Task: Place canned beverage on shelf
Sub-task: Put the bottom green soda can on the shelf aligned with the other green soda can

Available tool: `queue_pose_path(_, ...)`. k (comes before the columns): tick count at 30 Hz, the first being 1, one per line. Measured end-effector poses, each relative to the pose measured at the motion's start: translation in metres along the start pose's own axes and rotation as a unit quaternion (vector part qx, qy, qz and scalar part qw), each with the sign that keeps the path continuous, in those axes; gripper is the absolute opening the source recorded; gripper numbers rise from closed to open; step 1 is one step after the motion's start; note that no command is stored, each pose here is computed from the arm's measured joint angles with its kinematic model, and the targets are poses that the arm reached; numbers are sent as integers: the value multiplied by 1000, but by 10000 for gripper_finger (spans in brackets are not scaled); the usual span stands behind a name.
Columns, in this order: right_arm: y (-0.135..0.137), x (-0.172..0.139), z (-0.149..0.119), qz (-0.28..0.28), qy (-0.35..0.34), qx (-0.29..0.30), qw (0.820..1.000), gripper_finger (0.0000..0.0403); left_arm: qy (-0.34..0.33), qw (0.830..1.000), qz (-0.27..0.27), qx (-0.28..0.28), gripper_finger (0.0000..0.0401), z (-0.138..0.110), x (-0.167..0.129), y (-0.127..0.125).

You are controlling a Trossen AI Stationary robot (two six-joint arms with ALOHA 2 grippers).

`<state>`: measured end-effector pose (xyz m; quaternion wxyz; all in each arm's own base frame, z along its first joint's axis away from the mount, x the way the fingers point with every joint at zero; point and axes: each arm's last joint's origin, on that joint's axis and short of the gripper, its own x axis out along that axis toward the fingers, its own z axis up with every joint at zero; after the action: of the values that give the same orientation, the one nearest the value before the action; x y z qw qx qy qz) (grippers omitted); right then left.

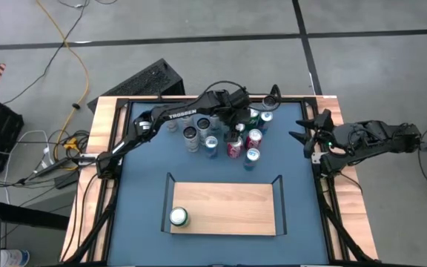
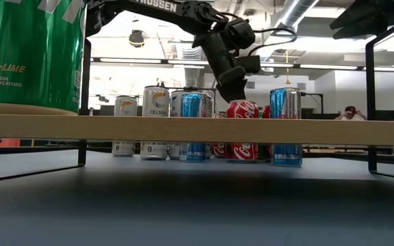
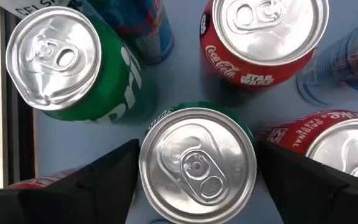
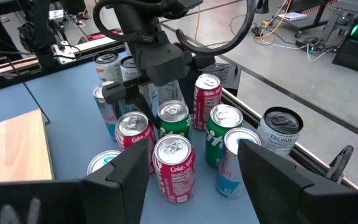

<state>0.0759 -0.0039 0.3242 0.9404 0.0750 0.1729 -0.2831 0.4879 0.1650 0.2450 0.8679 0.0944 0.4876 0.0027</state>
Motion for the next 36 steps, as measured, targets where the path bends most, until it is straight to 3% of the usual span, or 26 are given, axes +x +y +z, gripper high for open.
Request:
queue_pose_path(10, 0, 0, 0, 0, 0, 1, 1000, 246, 14, 1000, 17, -7, 269, 2, 1, -5)
queue_pose_path(24, 0, 0, 0, 0, 0, 2, 1000, 246, -4, 999, 49, -16, 266, 9, -33, -5)
queue_pose_path(31, 0, 0, 0, 0, 0, 1, 1000, 246, -10, 998, 51, -24, 266, 14, -36, -12)
queue_pose_path(36, 0, 0, 0, 0, 0, 1, 1000, 246, -15, 997, 72, -3, 266, 20, -50, -19)
